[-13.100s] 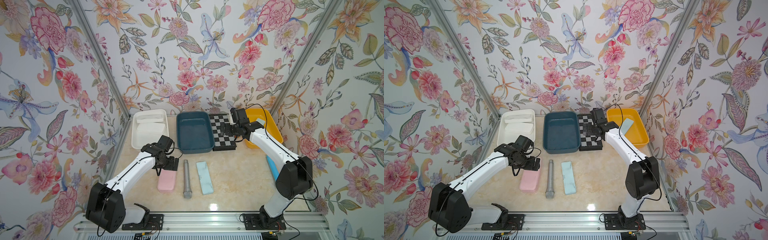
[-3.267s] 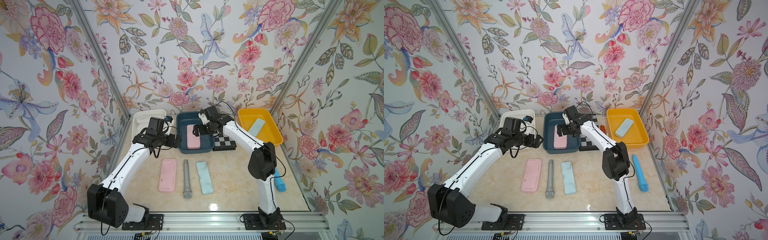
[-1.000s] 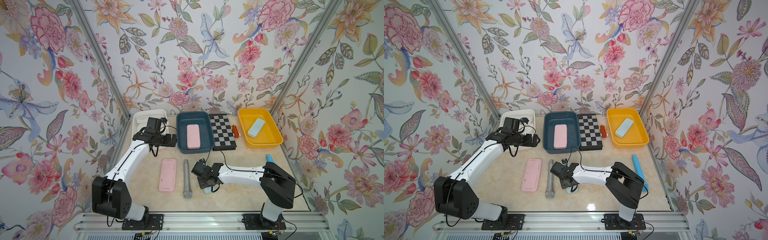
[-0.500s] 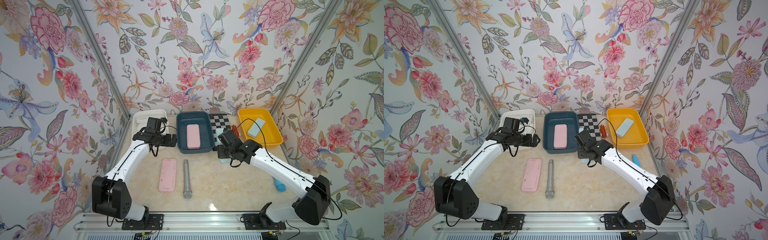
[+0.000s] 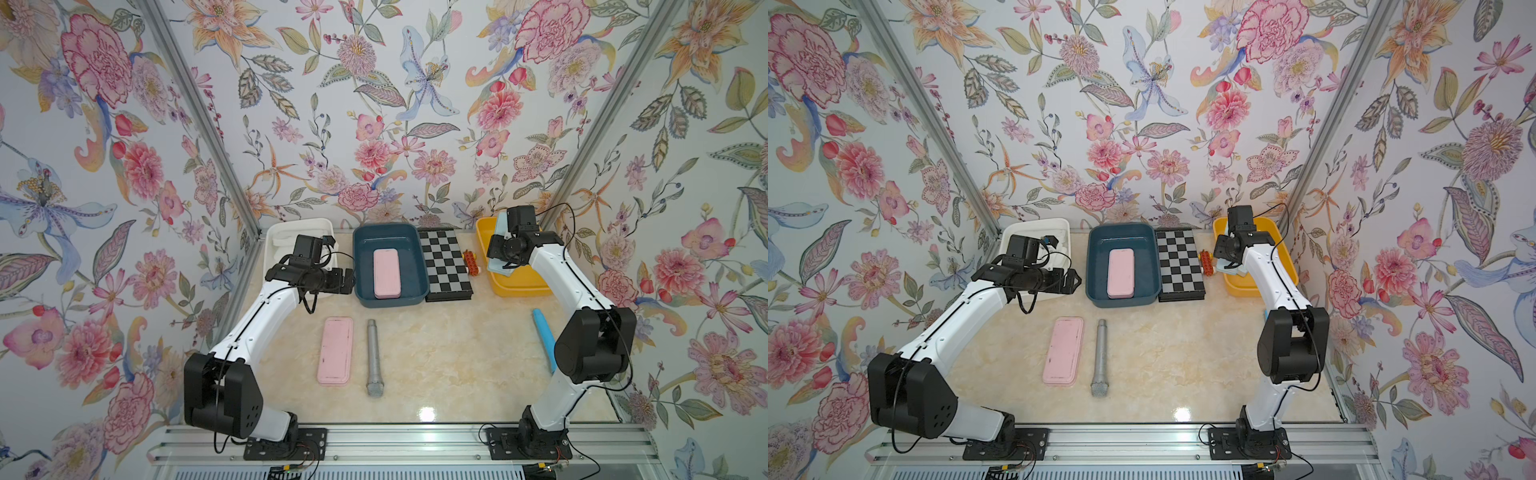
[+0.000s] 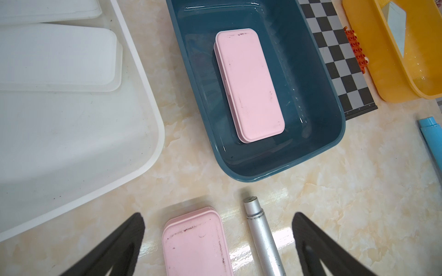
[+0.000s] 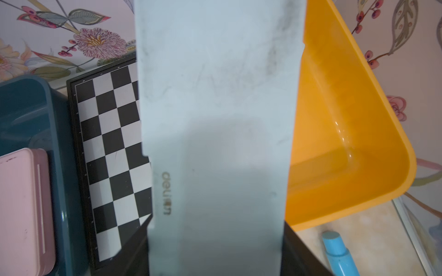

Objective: Place the pencil cases by color into the storage box
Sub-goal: Pick up the pencil case from the center of the board, then place the pencil case at the storage box.

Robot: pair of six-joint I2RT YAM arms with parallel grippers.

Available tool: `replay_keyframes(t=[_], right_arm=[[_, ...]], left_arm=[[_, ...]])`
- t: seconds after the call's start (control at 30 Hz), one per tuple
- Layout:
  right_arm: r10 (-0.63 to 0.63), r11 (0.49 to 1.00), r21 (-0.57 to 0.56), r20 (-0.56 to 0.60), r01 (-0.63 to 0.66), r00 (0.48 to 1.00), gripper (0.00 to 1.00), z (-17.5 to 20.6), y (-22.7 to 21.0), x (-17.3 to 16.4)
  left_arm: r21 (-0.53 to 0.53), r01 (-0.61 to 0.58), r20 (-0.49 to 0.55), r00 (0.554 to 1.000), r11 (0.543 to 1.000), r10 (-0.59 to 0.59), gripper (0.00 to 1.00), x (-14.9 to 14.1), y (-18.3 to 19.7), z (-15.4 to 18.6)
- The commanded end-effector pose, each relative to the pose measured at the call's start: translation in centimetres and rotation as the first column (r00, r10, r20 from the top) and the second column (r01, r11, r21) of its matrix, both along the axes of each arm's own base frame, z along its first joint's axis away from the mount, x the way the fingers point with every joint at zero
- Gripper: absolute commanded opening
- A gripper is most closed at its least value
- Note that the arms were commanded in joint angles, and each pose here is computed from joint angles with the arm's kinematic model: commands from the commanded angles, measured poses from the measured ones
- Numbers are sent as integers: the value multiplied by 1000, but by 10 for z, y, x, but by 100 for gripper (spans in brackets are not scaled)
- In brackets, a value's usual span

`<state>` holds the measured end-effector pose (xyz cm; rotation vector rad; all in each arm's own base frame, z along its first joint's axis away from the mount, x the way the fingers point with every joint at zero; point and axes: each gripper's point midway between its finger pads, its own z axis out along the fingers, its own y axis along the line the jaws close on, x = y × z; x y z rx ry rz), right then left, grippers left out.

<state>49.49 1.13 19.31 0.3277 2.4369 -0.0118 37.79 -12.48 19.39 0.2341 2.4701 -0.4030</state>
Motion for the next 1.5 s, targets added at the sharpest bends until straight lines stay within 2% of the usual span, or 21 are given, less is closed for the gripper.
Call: replay_keyframes(t=[0.0,0.2,0.57,1.07,1.47], right_arm=[[-6,999,36,5,6,1000,60,-14,-22,29],[-71,995,76,8,70,997,59,-38,-59,67],[-103,990,90,-63,108,993,61,-84,-69,106],[-177,978,84,-155,191,972,62,-111,-77,89],[-211,972,57,-220,229,952,72,-122,-88,72]], left_arm=[[-2,2,-31,1000,1000,-2,98,-4,-2,-7],[2,-3,-45,999,1000,3,98,0,1,-13],[12,-29,-66,997,1000,29,99,7,10,-22],[6,-42,-72,996,999,42,98,9,15,-23],[-6,-44,-68,997,999,44,99,8,15,-20]])
